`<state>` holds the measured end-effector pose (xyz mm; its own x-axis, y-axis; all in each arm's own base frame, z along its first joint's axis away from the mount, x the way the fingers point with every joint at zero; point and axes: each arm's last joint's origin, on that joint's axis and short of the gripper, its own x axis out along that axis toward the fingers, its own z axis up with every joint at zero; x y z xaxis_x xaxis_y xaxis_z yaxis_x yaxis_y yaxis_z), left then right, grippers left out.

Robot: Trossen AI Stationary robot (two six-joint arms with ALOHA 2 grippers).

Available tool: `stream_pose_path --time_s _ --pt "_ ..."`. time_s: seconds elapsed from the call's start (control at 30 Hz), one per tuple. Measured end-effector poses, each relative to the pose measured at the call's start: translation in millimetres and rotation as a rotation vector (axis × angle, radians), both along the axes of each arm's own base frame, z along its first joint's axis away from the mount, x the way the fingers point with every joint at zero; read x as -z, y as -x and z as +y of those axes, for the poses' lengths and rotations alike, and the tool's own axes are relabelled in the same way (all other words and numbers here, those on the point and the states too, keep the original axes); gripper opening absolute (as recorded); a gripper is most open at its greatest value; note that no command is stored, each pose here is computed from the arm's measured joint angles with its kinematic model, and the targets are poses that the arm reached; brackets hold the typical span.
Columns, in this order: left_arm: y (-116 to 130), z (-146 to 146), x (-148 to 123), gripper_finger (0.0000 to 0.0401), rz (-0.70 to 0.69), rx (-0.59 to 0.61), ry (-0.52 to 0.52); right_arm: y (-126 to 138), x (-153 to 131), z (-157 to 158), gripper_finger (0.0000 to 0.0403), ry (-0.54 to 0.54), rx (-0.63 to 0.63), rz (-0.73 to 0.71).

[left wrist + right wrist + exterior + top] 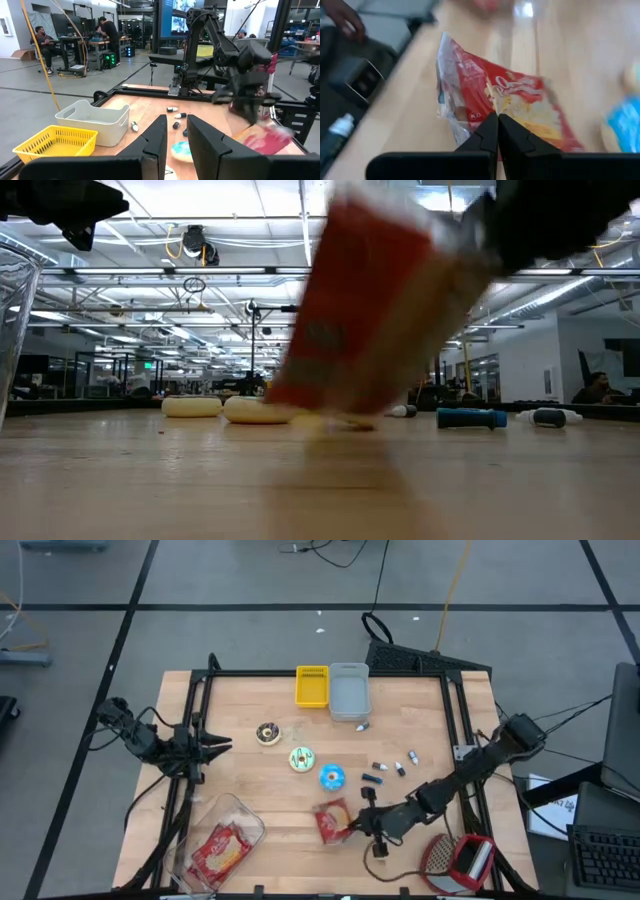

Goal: Pick & Place Food Item
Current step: Stack the red popcorn bag on top of the red popcorn bag in the transparent bin

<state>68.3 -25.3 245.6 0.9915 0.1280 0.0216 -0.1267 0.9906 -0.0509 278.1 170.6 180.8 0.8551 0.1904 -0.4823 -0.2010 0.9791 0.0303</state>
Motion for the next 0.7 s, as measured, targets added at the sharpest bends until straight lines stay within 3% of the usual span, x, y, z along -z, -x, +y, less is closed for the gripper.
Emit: stream_pose_path --time_s 0.2,0.43,0.7 --pt "0.0 0.0 -0.1 0.0074 0.0 0.0 0.0 -4.7 -33.1 1.8 0.0 0.113 -0.106 -0.289" --pt "0.0 0.0 -0.1 0.0074 0.0 0.0 0.0 -18.3 -54.2 -17.1 0.0 0.188 -0.066 -0.507" --pt "0.7 0.6 -6.6 0.0074 -0.044 -0.005 -0.023 -33.1 -74.9 -50.5 0.0 0.111 -0.134 -0.713"
